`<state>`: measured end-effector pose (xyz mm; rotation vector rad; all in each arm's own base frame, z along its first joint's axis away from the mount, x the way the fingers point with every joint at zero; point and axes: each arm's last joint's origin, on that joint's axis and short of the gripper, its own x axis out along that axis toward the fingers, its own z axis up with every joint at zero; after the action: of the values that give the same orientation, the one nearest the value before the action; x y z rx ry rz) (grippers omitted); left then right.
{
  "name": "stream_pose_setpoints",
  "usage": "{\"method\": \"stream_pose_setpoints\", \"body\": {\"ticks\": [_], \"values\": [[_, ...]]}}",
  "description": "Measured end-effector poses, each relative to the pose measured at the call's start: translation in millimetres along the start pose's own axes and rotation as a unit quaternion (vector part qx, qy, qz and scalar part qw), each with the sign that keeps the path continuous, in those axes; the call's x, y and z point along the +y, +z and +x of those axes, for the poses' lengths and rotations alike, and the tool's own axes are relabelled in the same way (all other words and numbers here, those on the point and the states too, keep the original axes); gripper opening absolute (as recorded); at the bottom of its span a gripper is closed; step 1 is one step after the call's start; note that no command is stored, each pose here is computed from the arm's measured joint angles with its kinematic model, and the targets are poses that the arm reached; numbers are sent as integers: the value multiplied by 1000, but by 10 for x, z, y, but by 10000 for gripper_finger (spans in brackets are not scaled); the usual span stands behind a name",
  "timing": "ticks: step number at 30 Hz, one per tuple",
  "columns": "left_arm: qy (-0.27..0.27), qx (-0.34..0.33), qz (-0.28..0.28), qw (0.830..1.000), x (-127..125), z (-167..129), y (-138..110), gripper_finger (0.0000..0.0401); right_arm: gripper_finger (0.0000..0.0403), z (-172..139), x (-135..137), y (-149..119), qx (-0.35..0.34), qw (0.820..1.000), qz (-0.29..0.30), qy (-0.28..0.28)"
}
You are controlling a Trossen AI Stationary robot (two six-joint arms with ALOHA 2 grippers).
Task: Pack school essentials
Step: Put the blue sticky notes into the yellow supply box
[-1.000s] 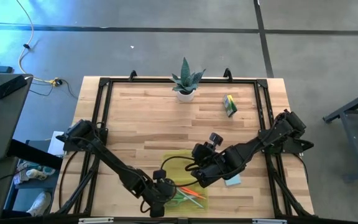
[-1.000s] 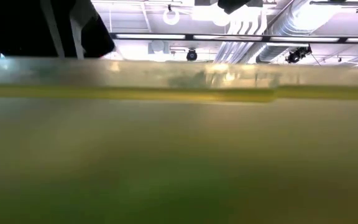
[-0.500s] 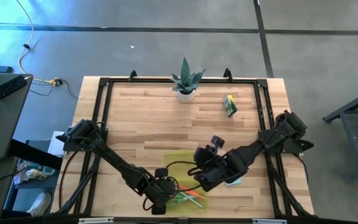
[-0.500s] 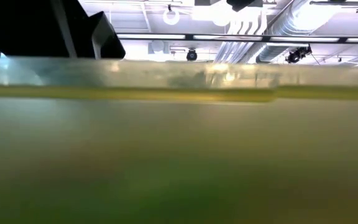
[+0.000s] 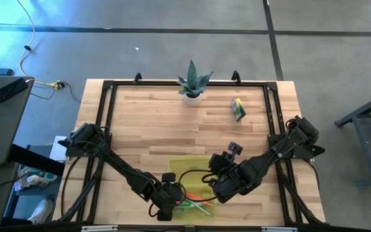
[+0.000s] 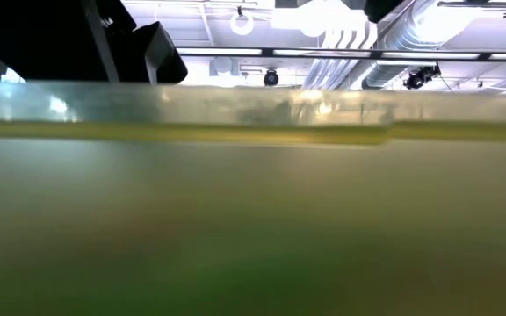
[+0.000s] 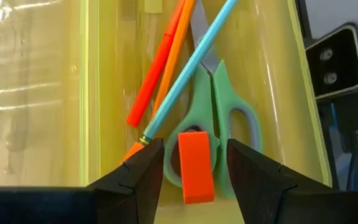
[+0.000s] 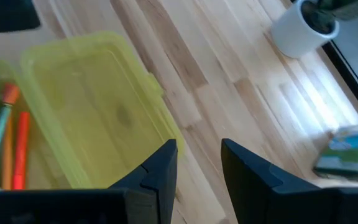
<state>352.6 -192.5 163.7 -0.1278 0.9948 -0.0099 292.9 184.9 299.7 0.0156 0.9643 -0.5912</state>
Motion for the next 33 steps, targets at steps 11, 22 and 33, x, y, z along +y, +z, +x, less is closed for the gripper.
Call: {"method": "stream_pose_setpoints", "body": {"ticks": [11,22,33], "values": [[29,59,-1,998,249,-151,28,161,117,56,-50,-177,43,998,7,-39],[93,51,15,994,394,-654,70,161,117,274,-46,-480,114,990,50,-70],[128,58,27,990,384,-926,-82,161,117,239,37,-771,155,981,92,-69]]}}
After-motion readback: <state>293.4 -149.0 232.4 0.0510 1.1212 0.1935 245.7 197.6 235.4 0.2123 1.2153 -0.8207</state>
